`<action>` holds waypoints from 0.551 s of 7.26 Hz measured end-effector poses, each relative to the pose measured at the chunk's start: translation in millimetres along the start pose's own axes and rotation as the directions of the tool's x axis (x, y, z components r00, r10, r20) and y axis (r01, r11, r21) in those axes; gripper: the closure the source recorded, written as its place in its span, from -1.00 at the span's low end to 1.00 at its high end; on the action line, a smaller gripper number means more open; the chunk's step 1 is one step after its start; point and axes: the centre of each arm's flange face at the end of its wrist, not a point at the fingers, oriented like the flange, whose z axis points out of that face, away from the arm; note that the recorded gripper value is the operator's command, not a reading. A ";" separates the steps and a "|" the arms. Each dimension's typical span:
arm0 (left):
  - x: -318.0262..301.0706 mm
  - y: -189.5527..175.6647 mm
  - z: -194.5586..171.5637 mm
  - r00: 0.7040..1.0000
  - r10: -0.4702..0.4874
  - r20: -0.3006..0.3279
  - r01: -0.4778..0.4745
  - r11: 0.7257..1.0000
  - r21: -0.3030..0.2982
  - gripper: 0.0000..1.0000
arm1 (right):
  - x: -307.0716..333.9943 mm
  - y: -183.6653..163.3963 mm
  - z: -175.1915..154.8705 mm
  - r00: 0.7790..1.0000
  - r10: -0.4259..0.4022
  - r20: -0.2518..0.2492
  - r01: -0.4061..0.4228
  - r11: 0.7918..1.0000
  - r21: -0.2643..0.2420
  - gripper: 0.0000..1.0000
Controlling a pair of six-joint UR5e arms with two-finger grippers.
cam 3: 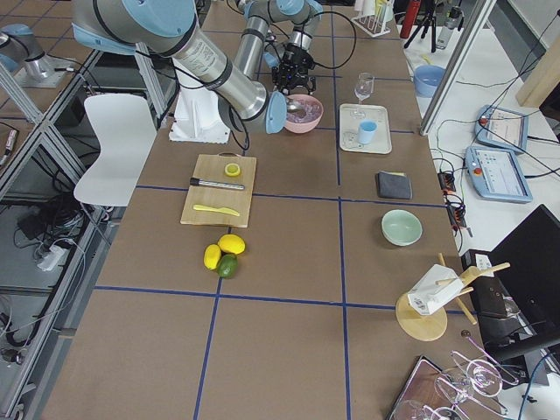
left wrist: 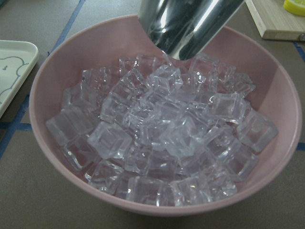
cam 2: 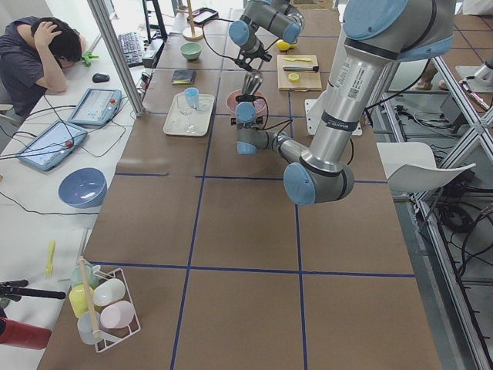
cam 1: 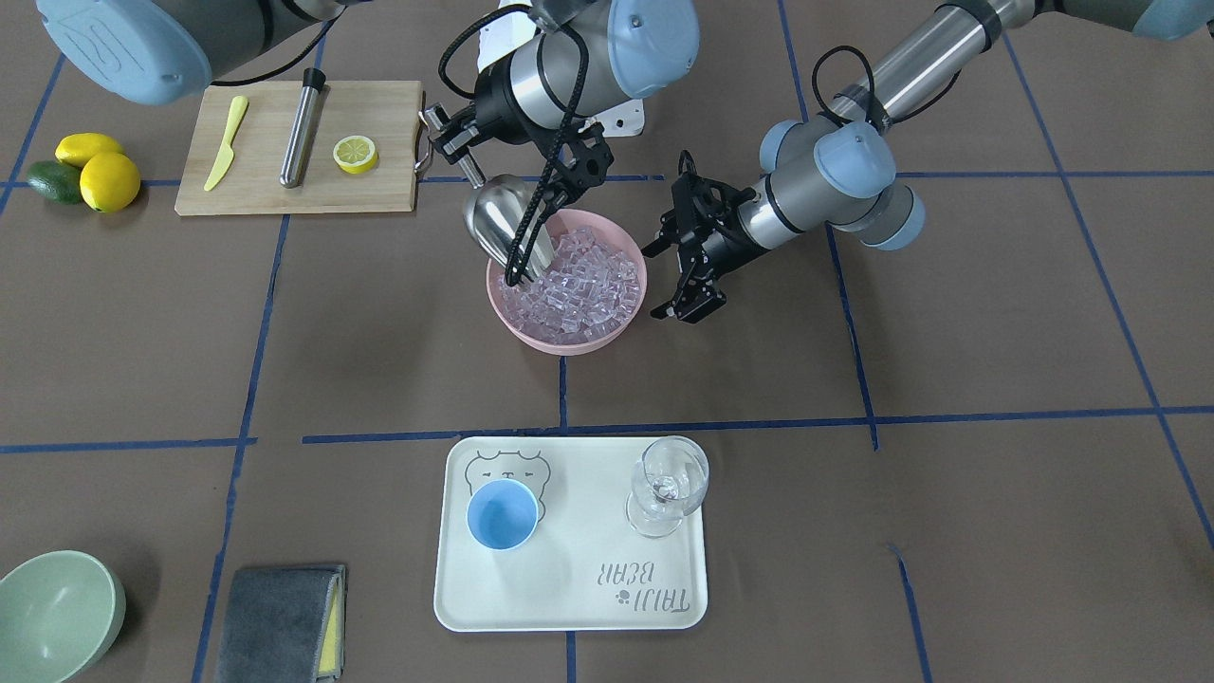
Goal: Put ice in cup with scoop
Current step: 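Dip the scoop into the ice cubes with the right gripper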
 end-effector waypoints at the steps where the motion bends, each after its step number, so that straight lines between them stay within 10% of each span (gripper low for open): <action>1: 0.1 -0.1 -0.1 1.000 -0.002 0.000 0.002 1.000 0.001 -1.00 | -3.3 -2.5 0.5 1.000 -0.005 -0.012 0.005 1.000 -0.008 1.00; 4: 0.2 -0.6 -0.3 1.000 -0.008 0.000 0.008 1.000 0.004 -1.00 | -4.8 -2.9 5.1 0.999 -0.007 -0.032 0.006 0.999 -0.032 1.00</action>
